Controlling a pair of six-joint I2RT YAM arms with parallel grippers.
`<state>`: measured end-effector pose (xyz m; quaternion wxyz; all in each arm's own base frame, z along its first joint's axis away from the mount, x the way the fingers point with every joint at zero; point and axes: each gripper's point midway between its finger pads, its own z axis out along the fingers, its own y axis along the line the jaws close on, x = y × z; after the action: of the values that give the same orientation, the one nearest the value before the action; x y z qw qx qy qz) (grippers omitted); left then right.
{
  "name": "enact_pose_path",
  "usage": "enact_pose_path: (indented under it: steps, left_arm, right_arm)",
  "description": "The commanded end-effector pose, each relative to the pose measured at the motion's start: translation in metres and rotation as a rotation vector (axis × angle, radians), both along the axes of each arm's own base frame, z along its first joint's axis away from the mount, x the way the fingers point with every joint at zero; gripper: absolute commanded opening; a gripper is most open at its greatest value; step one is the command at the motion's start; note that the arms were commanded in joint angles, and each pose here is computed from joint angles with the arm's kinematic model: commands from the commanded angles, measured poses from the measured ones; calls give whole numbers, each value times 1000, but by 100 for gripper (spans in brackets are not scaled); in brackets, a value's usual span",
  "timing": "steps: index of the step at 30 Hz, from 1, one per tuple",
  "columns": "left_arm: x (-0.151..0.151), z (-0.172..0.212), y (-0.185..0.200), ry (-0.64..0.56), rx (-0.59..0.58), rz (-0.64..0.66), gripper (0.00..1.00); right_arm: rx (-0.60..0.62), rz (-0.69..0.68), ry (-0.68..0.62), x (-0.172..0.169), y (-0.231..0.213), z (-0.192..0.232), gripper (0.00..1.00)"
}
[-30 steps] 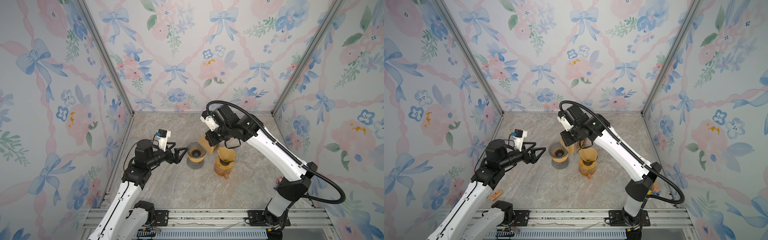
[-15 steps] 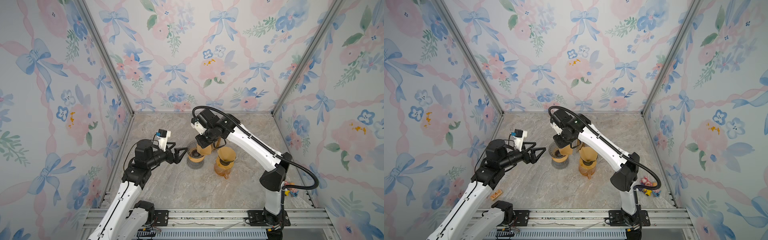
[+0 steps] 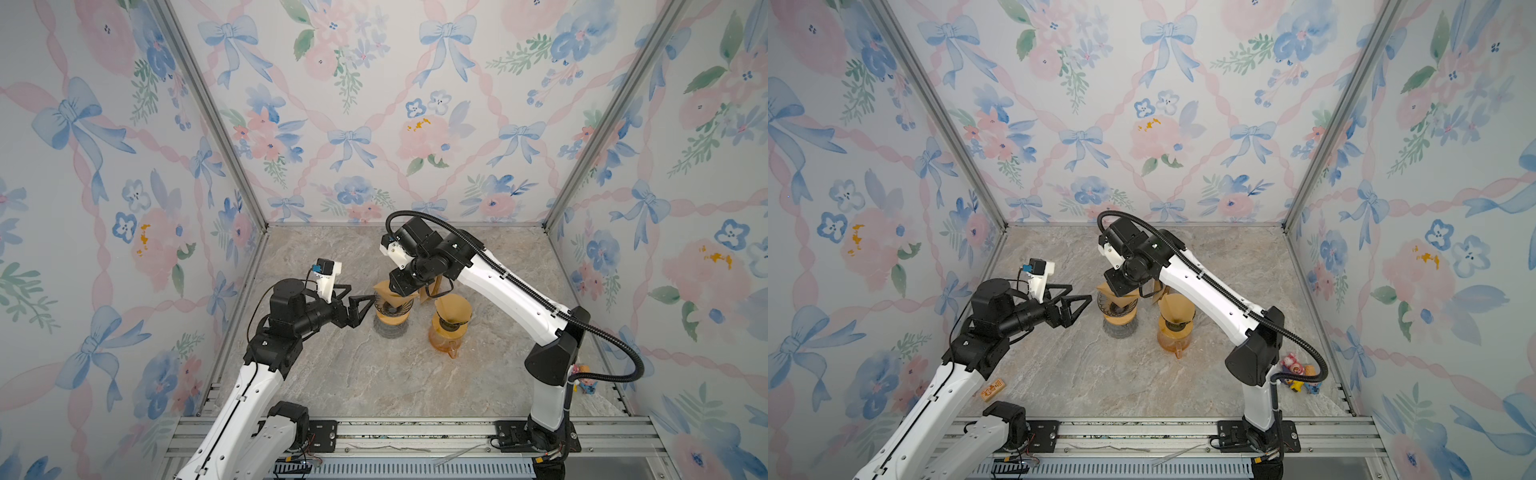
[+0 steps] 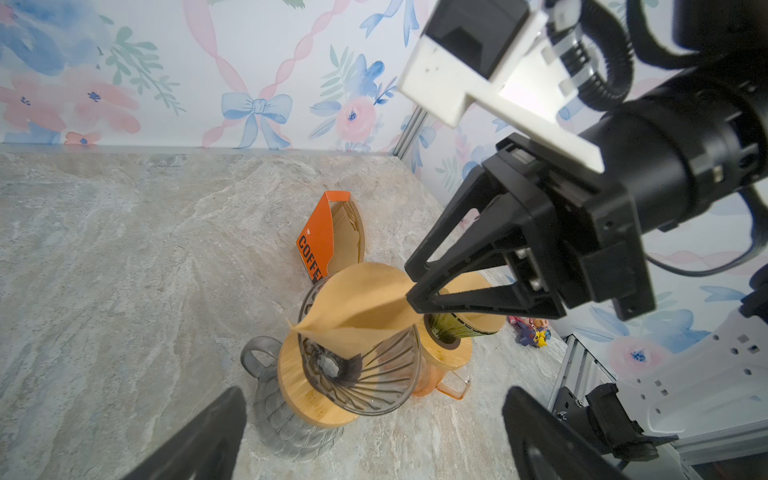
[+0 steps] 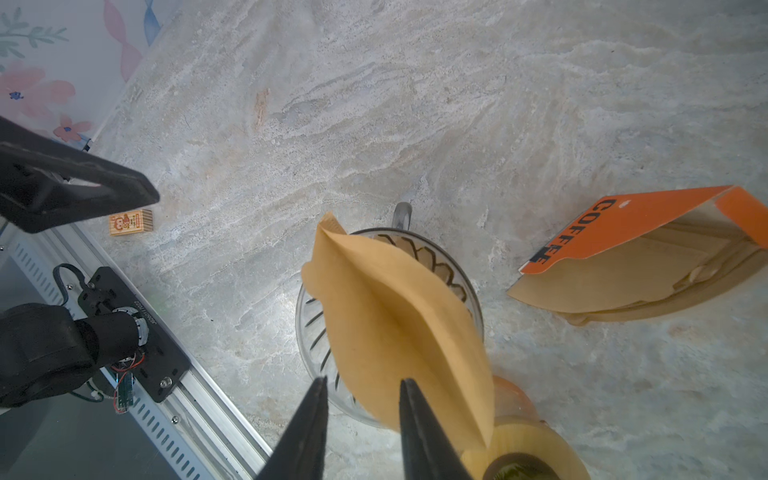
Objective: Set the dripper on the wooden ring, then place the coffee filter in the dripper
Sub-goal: 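Lower the paper filter into the ribbed glass dripper with the right gripper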
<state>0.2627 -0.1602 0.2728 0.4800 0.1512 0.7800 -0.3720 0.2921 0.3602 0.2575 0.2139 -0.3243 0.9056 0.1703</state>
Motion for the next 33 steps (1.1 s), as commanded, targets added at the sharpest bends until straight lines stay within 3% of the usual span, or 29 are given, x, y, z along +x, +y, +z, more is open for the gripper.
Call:
enact_pose_path:
  steps: [1,14,33]
  left_arm:
    - [2,-3,2,7,-2,7,98]
    - [2,-5,1,15,-3,4,98]
    - [11,-18,5,69,15,48,98]
  right_arm:
    - [72,-24,-36,1,-4,21,30]
    - [-15,-15,-5,3,-3,-12,17]
    - [-149,8,34,17,1,-70,33]
